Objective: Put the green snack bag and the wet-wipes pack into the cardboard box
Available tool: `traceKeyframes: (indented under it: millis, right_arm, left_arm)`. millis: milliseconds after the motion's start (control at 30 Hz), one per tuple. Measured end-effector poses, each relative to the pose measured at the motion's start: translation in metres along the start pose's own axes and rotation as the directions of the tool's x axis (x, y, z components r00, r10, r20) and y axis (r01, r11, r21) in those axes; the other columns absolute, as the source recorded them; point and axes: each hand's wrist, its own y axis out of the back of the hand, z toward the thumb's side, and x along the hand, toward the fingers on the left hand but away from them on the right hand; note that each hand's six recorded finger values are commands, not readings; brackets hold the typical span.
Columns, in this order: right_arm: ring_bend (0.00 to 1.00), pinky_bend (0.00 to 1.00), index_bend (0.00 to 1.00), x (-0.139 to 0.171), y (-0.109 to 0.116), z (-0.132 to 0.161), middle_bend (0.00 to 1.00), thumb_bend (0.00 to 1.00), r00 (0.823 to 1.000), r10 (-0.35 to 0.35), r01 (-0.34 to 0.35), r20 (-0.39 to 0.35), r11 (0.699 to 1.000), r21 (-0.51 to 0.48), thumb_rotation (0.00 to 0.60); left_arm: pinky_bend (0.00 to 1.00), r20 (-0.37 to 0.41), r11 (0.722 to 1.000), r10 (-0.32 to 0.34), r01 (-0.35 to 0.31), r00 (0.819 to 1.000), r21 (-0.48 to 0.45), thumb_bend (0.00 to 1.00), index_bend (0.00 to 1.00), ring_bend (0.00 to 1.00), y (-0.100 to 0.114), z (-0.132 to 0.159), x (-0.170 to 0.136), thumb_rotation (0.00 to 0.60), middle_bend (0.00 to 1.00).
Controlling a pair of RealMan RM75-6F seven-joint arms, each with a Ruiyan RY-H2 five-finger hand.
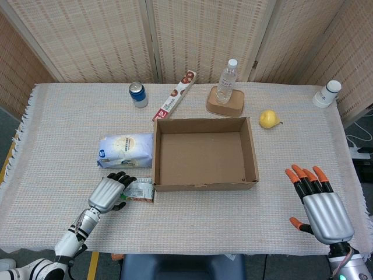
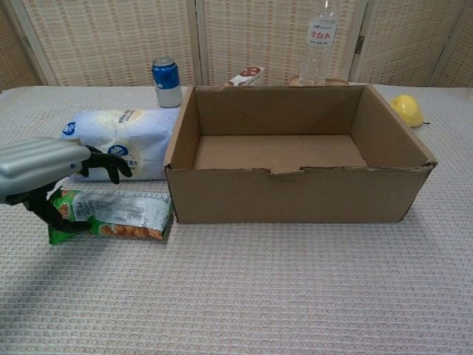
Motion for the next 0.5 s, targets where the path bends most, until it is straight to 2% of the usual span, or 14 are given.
traceKeyframes:
  millis: [233,500]
  right_arm:
    - [0.0,0.0,0.07,-0.002,-0.001,-0.002,0.03,0.02,1.0,0.006,-0.006,0.01,1.0,0.0,0.6]
    - [0.0,0.0,0.06,-0.004,-0.002,-0.004,0.03,0.02,1.0,0.011,-0.011,0.022,1.0,0.001,0.6]
  left_arm:
    - [0.28,-0.008,0.999,-0.012,0.013,1.0,0.035,0.23,0.2,0.15,-0.01,-0.005,0.009,0.6,0.24]
    - [0.33,-0.017,0.998,-0.034,0.035,0.999,0.052,0.24,0.22,0.19,-0.024,-0.008,0.023,0.6,0.28]
